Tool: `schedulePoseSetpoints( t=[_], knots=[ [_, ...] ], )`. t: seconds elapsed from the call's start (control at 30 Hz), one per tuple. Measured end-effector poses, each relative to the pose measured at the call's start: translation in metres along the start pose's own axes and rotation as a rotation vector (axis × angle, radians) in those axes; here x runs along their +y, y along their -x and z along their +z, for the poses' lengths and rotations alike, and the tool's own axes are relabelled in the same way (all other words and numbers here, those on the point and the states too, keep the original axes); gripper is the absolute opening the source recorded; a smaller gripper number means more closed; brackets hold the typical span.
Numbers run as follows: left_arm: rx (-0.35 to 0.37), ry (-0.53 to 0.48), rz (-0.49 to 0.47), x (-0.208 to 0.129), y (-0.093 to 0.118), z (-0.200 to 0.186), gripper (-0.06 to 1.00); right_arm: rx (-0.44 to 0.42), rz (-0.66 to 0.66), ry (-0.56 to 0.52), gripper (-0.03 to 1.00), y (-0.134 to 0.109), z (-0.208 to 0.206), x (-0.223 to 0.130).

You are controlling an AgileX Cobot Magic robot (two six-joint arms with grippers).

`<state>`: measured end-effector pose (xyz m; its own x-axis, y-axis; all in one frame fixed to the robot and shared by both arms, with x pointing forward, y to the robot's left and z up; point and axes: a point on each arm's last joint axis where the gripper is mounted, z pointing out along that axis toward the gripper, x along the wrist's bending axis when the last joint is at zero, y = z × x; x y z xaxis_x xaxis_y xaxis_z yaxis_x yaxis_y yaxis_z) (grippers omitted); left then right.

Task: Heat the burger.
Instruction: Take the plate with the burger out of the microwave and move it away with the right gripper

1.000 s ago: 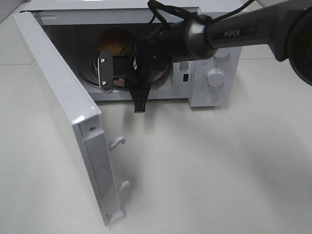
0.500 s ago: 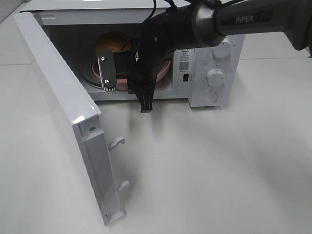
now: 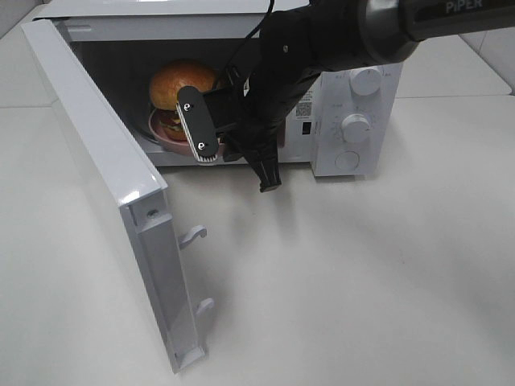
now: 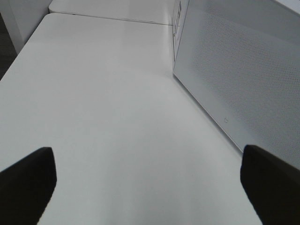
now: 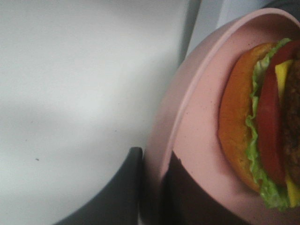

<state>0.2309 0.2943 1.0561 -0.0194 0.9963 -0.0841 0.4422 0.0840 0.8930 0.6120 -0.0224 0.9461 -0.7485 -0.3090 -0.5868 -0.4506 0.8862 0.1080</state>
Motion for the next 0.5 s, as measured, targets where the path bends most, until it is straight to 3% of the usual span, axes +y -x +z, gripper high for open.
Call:
schedulePoseSetpoints(
  t=[0.5],
  knots=[
    [0.000,0.000,0.000,0.000,0.000,0.000,0.99,-0.041,-0.070,0.036,0.08,-0.020,-0.032,-0.006]
  ],
)
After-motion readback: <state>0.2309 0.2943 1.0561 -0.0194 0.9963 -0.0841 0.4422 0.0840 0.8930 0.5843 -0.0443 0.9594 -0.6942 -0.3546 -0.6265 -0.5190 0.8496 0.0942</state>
